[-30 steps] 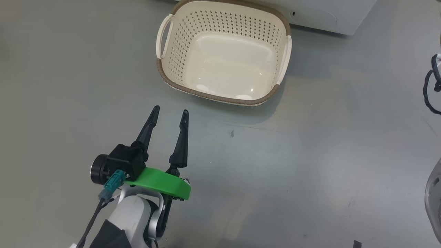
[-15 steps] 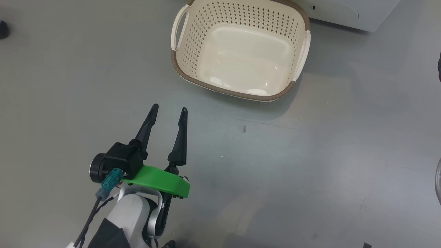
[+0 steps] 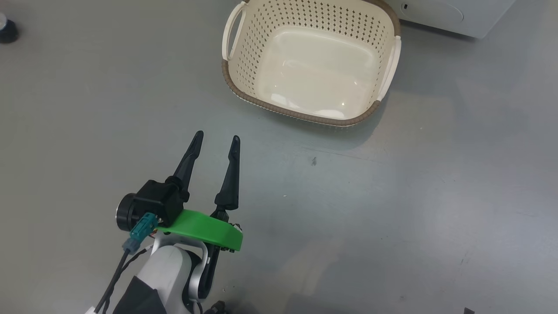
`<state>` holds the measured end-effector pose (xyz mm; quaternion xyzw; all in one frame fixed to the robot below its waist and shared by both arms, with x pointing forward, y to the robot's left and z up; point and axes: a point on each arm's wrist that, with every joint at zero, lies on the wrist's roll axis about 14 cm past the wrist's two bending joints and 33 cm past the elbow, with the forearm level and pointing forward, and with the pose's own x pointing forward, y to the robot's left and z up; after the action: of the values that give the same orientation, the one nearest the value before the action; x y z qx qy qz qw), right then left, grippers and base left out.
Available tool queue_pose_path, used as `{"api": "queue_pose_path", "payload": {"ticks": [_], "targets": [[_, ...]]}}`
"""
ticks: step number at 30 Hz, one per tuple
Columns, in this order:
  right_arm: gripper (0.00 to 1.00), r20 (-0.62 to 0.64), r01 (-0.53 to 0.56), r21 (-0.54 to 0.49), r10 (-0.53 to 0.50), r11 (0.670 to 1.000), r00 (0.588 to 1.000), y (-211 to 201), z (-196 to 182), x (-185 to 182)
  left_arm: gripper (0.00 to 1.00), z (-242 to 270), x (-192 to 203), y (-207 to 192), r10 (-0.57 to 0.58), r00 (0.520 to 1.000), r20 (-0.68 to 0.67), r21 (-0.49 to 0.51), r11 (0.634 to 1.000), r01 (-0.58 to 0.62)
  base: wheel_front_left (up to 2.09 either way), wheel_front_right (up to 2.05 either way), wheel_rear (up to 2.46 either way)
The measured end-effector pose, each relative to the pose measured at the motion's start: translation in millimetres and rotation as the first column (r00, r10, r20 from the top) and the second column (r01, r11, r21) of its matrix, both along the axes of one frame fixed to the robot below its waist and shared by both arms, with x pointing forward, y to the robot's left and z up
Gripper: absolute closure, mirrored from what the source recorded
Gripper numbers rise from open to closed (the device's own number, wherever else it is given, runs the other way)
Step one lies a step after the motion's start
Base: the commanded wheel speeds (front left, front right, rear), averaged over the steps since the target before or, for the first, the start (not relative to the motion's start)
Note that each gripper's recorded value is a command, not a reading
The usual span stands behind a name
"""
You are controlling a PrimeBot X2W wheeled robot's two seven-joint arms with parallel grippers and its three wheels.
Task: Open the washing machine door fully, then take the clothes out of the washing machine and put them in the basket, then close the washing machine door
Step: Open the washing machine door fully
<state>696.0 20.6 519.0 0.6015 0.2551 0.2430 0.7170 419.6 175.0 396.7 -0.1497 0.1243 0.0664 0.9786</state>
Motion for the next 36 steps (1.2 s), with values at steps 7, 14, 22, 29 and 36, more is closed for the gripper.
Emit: {"api": "queue_pose_path", "payload": {"ticks": [7,14,22,29,36], "targets": [[1.0,-0.031,-0.008,0.038,0.009,0.999,0.999,0.3,0.3,4.5,0.0,-0.9,-0.2,-0.8,-0.002,1.0,-0.003,-0.001,1.0,0.002,0.0,0.0,0.0],[1.0,-0.058,-0.026,0.061,0.03,0.998,0.998,1.1,-0.3,7.8,0.0,-2.3,0.1,-2.2,-0.006,1.0,-0.006,-0.002,1.0,0.006,0.0,0.0,0.0],[1.0,-0.085,-0.03,0.11,0.039,0.993,0.996,0.6,0.0,11.9,0.0,-4.0,0.5,-5.2,-0.014,1.0,-0.009,-0.005,1.0,0.014,0.0,0.0,0.0],[1.0,-0.105,-0.059,0.12,0.072,0.991,0.992,2.6,-2.5,10.4,0.0,-4.9,0.9,-6.1,-0.017,1.0,-0.011,-0.006,1.0,0.017,0.0,0.0,0.0],[1.0,-0.128,-0.093,0.107,0.106,0.99,0.986,4.6,-7.7,5.5,0.0,-4.0,2.1,-8.0,-0.022,1.0,-0.007,-0.009,1.0,0.022,0.0,0.0,0.0]]}}
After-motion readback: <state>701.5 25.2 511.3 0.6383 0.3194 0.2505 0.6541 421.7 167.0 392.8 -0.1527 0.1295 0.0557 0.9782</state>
